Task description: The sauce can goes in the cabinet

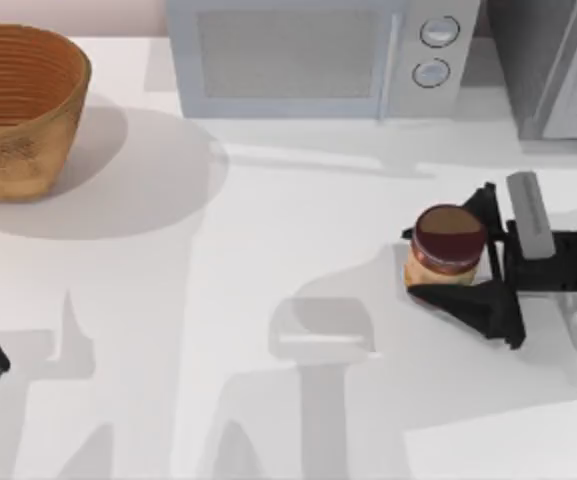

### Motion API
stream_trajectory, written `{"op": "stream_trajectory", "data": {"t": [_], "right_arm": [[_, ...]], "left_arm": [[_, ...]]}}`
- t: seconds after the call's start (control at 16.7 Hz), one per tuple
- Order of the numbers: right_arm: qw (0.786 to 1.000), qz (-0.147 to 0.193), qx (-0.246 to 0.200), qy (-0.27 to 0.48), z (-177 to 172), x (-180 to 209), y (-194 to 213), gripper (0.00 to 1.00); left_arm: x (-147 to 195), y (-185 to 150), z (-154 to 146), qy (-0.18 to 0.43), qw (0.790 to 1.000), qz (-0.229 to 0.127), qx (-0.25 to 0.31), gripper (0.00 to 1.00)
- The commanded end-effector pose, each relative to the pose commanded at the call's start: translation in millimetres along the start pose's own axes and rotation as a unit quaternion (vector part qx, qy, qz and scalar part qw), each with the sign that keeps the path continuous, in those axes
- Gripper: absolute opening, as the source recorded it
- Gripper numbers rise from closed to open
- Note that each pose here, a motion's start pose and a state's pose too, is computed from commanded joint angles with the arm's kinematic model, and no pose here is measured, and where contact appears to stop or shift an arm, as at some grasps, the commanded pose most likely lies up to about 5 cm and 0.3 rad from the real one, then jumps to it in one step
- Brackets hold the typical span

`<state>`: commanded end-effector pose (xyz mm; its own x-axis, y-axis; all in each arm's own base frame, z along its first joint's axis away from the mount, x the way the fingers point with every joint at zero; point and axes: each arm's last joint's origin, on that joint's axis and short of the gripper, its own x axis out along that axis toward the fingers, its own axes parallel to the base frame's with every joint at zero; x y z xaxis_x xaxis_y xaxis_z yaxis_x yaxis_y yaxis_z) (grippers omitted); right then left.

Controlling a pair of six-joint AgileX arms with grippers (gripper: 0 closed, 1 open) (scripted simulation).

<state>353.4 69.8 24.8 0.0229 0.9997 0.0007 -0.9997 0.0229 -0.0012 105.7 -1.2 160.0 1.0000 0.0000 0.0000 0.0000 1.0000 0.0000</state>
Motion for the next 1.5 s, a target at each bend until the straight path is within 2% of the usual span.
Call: {"op": "stream_trajectory", "data": {"t": [0.3,0.6,0.78,0.96,1.26,1.38,1.5], "right_arm": [[1.0,-0.002,0.006,0.001,43.0,-0.6,-4.4,0.0],[1.0,0.006,-0.014,-0.001,96.1,1.9,-3.0,0.0],[1.0,0.003,-0.006,0.0,120.6,0.0,1.7,0.0],[1.0,0.004,0.001,0.0,132.4,0.0,4.5,0.0],[1.0,0.005,0.0,0.0,132.4,-0.1,3.9,0.0],[1.0,-0.023,0.007,-0.001,134.9,-9.8,7.1,0.0],[0.996,-0.082,0.025,-0.001,139.4,-27.3,17.8,0.0]], "left_arm": [[0.0,0.0,0.0,0.0,1.0,0.0,0.0,1.0],[0.0,0.0,0.0,0.0,1.0,0.0,0.0,1.0],[0.0,0.0,0.0,0.0,1.0,0.0,0.0,1.0],[0.0,0.0,0.0,0.0,1.0,0.0,0.0,1.0],[0.0,0.0,0.0,0.0,1.0,0.0,0.0,1.0],[0.0,0.0,0.0,0.0,1.0,0.0,0.0,1.0],[0.0,0.0,0.0,0.0,1.0,0.0,0.0,1.0]]}}
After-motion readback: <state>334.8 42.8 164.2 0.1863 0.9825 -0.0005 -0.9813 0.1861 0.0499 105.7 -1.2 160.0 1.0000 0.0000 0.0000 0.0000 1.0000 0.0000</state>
